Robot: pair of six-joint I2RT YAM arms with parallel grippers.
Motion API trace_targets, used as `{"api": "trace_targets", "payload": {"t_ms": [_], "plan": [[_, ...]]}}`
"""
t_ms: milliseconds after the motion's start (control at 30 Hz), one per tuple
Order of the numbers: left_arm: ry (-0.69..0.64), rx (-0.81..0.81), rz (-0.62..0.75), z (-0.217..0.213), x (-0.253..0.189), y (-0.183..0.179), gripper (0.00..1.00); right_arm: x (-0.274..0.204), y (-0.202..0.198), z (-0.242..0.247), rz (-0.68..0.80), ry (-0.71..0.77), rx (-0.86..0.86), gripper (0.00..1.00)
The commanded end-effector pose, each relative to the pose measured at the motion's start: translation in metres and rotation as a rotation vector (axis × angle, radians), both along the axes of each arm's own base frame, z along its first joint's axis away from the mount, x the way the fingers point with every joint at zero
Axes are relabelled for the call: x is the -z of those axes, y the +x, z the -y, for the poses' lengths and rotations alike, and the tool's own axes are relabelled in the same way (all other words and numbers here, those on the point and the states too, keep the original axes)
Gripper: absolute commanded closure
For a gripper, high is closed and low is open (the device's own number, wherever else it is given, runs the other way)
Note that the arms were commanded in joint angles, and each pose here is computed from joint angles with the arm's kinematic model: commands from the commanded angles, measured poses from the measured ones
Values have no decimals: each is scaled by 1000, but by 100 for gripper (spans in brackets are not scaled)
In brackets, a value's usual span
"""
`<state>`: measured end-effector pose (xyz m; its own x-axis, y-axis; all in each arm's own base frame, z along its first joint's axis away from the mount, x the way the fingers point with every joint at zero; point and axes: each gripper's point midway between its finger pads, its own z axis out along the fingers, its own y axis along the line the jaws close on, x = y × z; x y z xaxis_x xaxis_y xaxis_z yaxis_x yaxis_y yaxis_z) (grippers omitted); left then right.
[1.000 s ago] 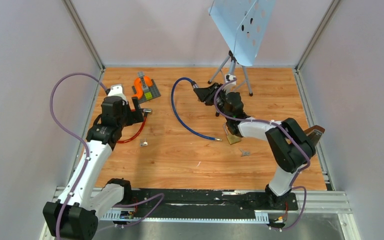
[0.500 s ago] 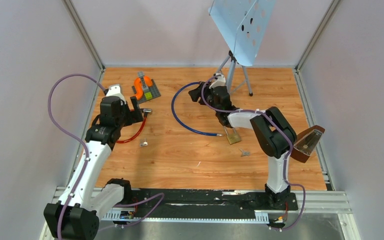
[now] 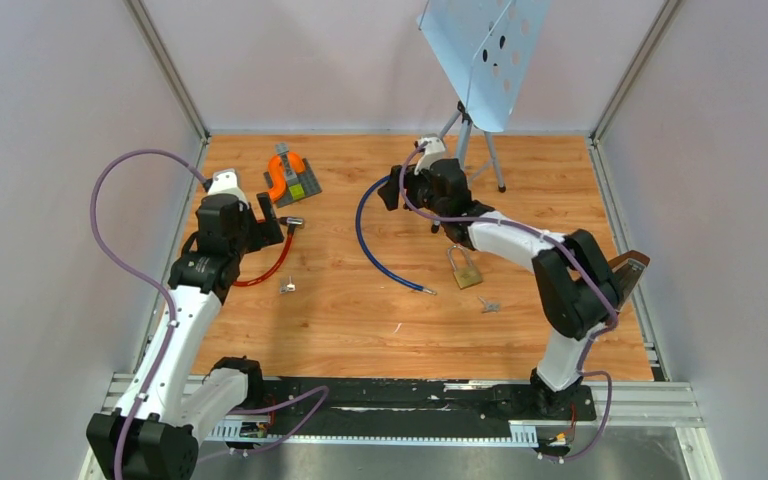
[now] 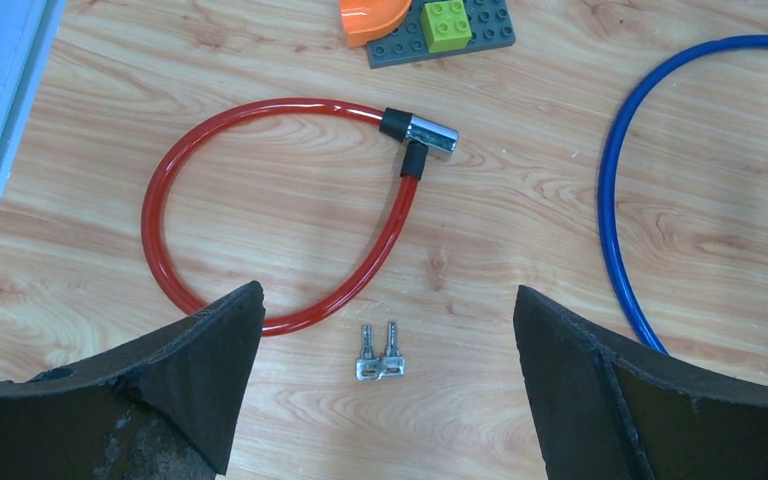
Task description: Unlock with the key
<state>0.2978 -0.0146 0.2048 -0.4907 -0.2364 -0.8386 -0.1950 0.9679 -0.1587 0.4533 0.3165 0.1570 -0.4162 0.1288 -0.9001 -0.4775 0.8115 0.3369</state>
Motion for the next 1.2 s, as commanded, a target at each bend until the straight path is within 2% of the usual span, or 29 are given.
{"api": "trace_targets", "payload": {"t_ms": [0, 167, 367, 467, 667, 867, 1100, 1167], "plan": [[-15, -19, 57, -2, -17, 2, 0, -47, -51, 8, 46, -32, -123, 22], [-57, -30, 90, 1, -29, 3, 0, -41, -101, 44, -25, -62, -104, 20], [-36, 120, 217, 16, -57, -6, 0, -18, -155, 86, -185, -48, -17, 16], [-51, 104, 257, 15, -50, -14, 0, -15, -173, 95, -205, -42, -24, 15], [-122, -14, 32, 11, 4, -7, 0, -8, -186, 98, -222, -55, -53, 16], [-179, -28, -163, 25, 47, 24, 0, -2, -186, 92, -279, -67, -76, 18], [-107, -98, -318, 18, 102, 86, 5, 4, -189, 91, -281, -86, -98, 18], [-67, -100, -354, 15, 119, 100, 12, 0, -191, 91, -277, -72, -96, 18]]}}
